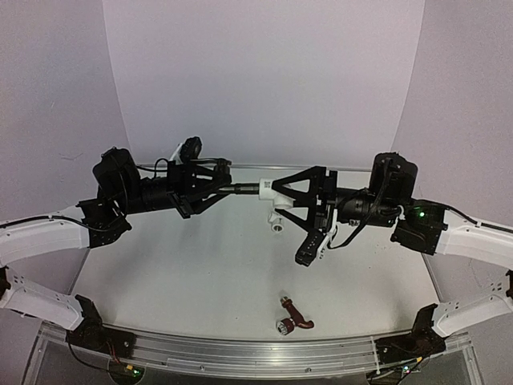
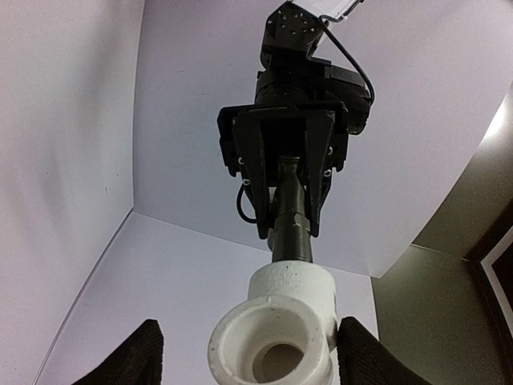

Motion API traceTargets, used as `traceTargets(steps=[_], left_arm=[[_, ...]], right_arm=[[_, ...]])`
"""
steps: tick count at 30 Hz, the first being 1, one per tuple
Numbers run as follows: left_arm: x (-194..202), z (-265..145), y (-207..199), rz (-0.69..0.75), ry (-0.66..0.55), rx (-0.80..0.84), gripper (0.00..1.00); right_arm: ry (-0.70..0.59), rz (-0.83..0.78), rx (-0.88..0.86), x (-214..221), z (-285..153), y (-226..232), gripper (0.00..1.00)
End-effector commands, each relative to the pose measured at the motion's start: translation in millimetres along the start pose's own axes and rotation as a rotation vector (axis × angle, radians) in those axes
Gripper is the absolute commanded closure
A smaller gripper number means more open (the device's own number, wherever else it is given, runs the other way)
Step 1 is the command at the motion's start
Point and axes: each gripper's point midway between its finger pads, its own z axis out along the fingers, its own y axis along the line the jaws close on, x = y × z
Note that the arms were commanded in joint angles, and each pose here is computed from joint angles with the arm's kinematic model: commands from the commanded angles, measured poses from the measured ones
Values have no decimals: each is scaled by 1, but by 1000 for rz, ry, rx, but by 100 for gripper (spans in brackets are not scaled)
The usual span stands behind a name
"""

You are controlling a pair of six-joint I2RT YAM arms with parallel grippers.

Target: Install the water faucets

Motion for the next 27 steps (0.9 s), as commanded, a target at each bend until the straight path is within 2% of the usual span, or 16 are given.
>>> traceTargets(steps=[1,9,16,19,25,27], left_arm=[[-7,-2,-44,84,-16,134,100],[-6,1,-39,81,-2,121,100],[-5,1,-28,129,1,71,100],[-6,0,-25,177,-9,50,100],[-5,-3,-26,276,-15,33,100],[-3,-3,-26,291,-3,32,100]], right_arm=[[-2,-40,84,-1,3,-23,33],[-2,-17,107,0,5,-32,49],[-12,110,134,1,3,-48,62],[-31,219,115,0,1,-53,71],[-58,431,66,-1,-1,-55,100],[-61,445,60,-2,-1,-53,100]])
